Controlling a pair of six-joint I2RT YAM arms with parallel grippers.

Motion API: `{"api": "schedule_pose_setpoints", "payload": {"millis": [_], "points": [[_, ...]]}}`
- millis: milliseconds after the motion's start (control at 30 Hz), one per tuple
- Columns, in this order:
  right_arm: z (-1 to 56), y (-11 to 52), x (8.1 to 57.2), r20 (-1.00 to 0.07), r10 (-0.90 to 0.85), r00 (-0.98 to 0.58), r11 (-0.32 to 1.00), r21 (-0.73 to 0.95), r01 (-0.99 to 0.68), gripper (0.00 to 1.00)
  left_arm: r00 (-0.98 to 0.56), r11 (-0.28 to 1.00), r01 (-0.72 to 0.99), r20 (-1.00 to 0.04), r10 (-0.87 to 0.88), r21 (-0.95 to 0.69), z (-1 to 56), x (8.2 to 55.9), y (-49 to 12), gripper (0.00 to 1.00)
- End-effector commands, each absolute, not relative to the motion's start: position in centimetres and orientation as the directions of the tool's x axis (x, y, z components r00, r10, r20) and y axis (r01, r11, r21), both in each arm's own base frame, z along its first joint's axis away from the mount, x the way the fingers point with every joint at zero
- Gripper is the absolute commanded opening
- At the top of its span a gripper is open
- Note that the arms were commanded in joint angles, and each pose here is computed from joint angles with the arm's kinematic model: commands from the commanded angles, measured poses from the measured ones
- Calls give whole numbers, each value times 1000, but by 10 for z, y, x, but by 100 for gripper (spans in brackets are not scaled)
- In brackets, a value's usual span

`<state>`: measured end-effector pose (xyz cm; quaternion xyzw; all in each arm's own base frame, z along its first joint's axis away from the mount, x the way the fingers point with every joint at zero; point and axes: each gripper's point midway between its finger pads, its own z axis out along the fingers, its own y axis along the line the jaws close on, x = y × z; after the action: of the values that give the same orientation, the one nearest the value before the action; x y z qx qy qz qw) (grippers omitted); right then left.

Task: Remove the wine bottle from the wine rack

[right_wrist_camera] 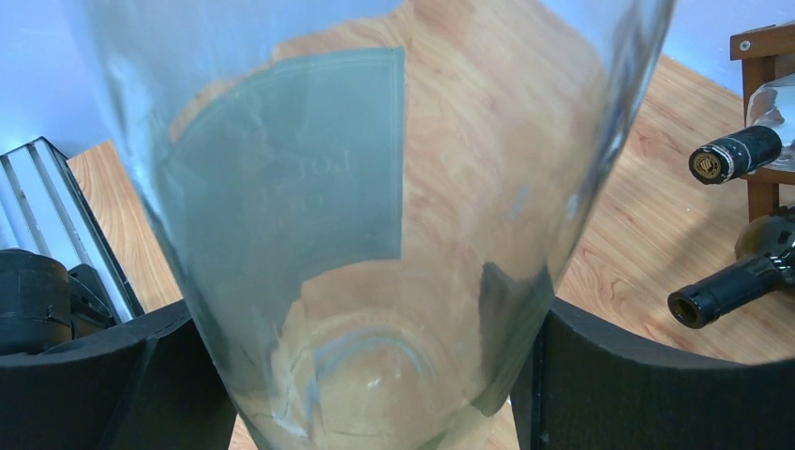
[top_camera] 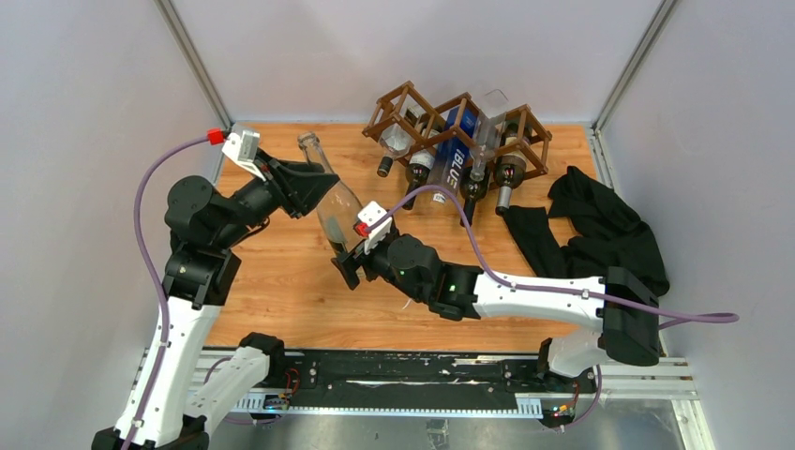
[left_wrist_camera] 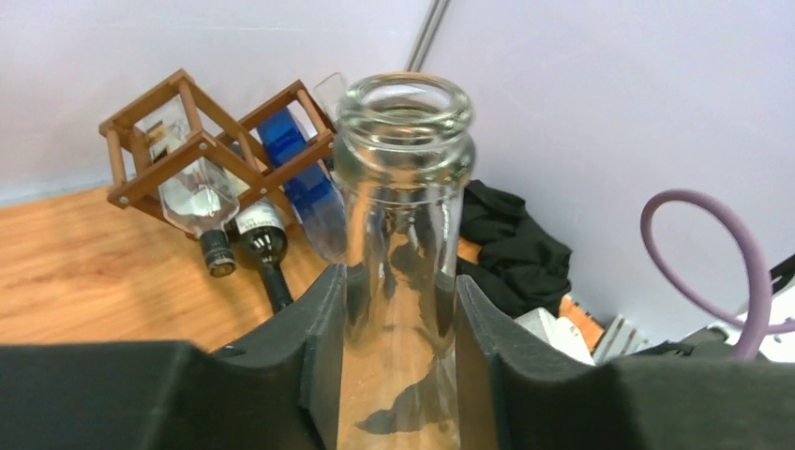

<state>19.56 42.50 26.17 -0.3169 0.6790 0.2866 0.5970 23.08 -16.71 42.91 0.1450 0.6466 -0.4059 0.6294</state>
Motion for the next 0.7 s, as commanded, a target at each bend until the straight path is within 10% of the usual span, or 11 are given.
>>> {"api": "schedule_pose_setpoints", "payload": {"millis": [0,167,267,367,667], "points": [[318,422,194,-997,72,-24,629,64,-775,0,-116,610,730,-935,-335,-309,448,227,-168,26],[307,423,194,-998,44,-35,628,55,-777,5,-109,631,718,-943,-315,-294,447,238,-165,10],[296,422,195,-998,22,-61,641,61,-765,62,-88,662,703,-956,-280,-259,441,249,-161,0],[287,417,196,-997,6,-74,655,60,-753,88,-73,694,681,-965,-251,-232,435,264,-155,0],[266,404,198,-994,-44,-96,677,41,-735,92,-61,723,659,-973,-222,-206,432,307,-142,0]]}}
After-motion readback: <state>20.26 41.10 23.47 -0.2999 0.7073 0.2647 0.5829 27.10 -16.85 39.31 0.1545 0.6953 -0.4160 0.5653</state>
